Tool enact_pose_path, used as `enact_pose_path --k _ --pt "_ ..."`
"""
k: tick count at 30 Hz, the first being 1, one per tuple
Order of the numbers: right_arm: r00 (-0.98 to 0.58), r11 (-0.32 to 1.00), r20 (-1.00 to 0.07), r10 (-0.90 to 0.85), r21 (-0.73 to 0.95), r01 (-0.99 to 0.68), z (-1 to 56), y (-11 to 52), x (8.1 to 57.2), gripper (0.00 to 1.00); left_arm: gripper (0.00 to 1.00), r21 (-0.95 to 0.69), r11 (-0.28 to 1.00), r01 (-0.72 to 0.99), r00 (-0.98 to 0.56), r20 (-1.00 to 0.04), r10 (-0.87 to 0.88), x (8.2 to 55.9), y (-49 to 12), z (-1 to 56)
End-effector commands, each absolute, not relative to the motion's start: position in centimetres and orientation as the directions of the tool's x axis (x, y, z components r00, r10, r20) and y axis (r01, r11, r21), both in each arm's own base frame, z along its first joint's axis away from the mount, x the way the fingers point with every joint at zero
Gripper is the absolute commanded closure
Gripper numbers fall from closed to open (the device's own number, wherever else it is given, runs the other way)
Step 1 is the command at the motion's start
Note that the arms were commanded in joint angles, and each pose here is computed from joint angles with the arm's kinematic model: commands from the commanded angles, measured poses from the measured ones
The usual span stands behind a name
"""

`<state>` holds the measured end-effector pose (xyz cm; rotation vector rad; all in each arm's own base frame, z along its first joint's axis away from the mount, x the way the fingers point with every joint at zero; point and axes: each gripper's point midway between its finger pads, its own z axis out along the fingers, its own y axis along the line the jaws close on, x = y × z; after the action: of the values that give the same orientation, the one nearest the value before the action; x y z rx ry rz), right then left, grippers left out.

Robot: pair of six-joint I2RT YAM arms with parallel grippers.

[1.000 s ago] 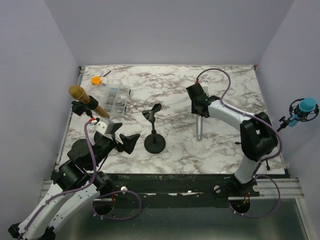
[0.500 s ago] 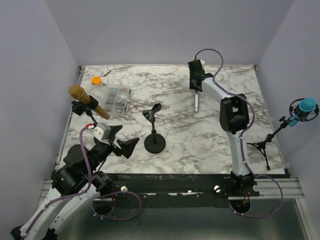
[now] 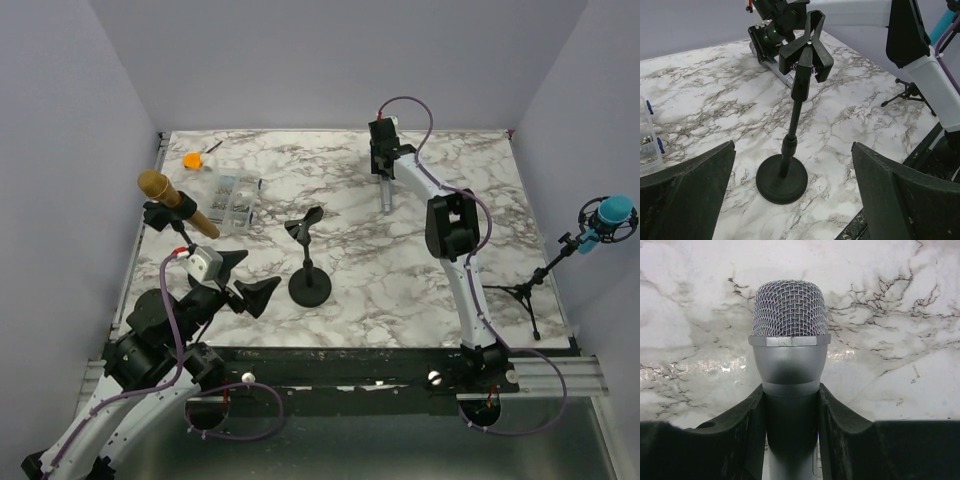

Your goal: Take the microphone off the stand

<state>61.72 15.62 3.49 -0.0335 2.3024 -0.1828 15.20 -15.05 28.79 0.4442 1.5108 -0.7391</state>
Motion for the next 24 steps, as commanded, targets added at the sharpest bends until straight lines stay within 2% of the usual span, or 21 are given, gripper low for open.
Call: enact_pose_path --k 1,7,11,16,21,24 --pt "-0.703 0.991 -0.705 -0.098 -0.132 -0.006 1.8 16.2 61.2 0.58 0.03 -0.164 0.700 0.695 -0.095 -0.986 -0.136 15.3 -15.6 28.4" --pt "-0.703 0.991 -0.703 -0.108 -0.128 -0.023 2.9 16.4 61.2 0.31 0.03 -0.162 0.702 0.694 -0.106 -0.987 -0.123 15.5 -15.8 28.1" --pt "-0.672 0.994 -0.735 -0.088 -0.105 -0.015 6.9 16.6 61.5 0.20 0.03 -0.161 0.705 0.691 -0.110 -0.987 -0.117 15.7 -15.9 28.0" --pt "-0.603 1.000 -0.798 -0.016 -0.029 0.012 14.9 16.8 60.7 0.11 0.03 -0.159 0.707 0.689 -0.120 -0.987 -0.105 15.9 -16.1 27.7" --pt "-0.572 0.996 -0.816 0.081 0.051 0.069 20.3 15.7 56.9 0.07 0.04 -0.158 0.707 0.690 -0.126 -0.987 -0.097 16.0 -16.2 27.5" --pt "-0.604 0.991 -0.786 0.130 0.120 0.056 20.1 15.8 53.0 0.07 0.04 -0.157 0.707 0.690 -0.124 -0.987 -0.099 16.0 -16.2 27.5"
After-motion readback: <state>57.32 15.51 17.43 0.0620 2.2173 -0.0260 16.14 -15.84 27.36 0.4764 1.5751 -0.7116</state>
